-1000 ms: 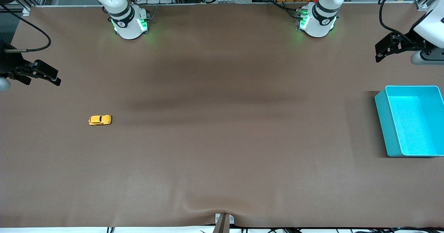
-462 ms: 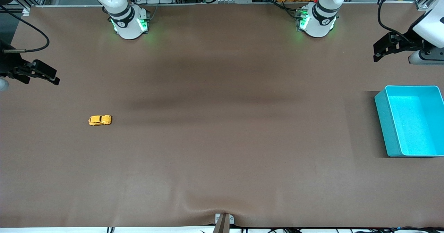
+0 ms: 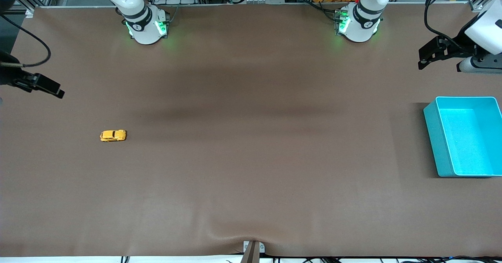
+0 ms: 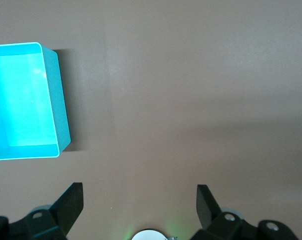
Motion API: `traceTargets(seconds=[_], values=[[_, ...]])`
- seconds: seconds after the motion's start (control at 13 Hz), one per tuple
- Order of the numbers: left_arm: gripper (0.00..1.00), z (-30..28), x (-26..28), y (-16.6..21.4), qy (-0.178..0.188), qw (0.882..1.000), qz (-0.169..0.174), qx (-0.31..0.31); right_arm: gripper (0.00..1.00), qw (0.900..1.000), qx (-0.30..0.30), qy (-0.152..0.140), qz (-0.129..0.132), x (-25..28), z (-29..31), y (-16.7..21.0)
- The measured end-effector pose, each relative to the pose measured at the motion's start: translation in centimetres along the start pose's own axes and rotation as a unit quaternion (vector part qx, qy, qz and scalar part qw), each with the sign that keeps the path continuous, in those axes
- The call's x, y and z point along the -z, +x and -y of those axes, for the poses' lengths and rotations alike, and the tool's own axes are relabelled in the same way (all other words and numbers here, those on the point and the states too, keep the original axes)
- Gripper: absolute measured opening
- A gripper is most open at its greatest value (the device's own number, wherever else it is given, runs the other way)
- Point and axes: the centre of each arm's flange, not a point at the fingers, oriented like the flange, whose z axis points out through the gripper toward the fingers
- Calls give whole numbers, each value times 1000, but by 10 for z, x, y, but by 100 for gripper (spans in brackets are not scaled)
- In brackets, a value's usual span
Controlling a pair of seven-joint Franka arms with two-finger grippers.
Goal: Wind and store yellow beetle car
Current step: 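Move the right gripper over the yellow beetle car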
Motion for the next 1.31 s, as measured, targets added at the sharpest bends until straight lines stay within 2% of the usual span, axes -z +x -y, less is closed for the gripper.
traceTargets(seconds=[0.38, 0.54, 0.69, 0.77, 0.85, 1.0, 1.08, 1.31], values=[[100, 0, 0, 0, 0, 1000, 0, 0, 100, 995, -89, -12, 50, -56, -21, 24], [100, 0, 0, 0, 0, 1000, 0, 0, 100, 986, -147, -21, 73, -84, -24, 35], [100, 0, 0, 0, 0, 1000, 0, 0, 100, 972, -219, -26, 85, -114, -21, 48], [100, 1, 0, 0, 0, 1000, 0, 1, 100, 961, -262, -23, 86, -127, -22, 56], [100, 1, 0, 0, 0, 1000, 0, 1, 100, 945, -316, -18, 84, -137, -25, 63], [100, 2, 0, 0, 0, 1000, 0, 2, 100, 901, -426, -18, 77, -152, -34, 74], [100, 2, 0, 0, 0, 1000, 0, 2, 100, 884, -460, -22, 78, -159, -36, 77], [100, 2, 0, 0, 0, 1000, 0, 2, 100, 853, -513, -33, 85, -182, -39, 80]])
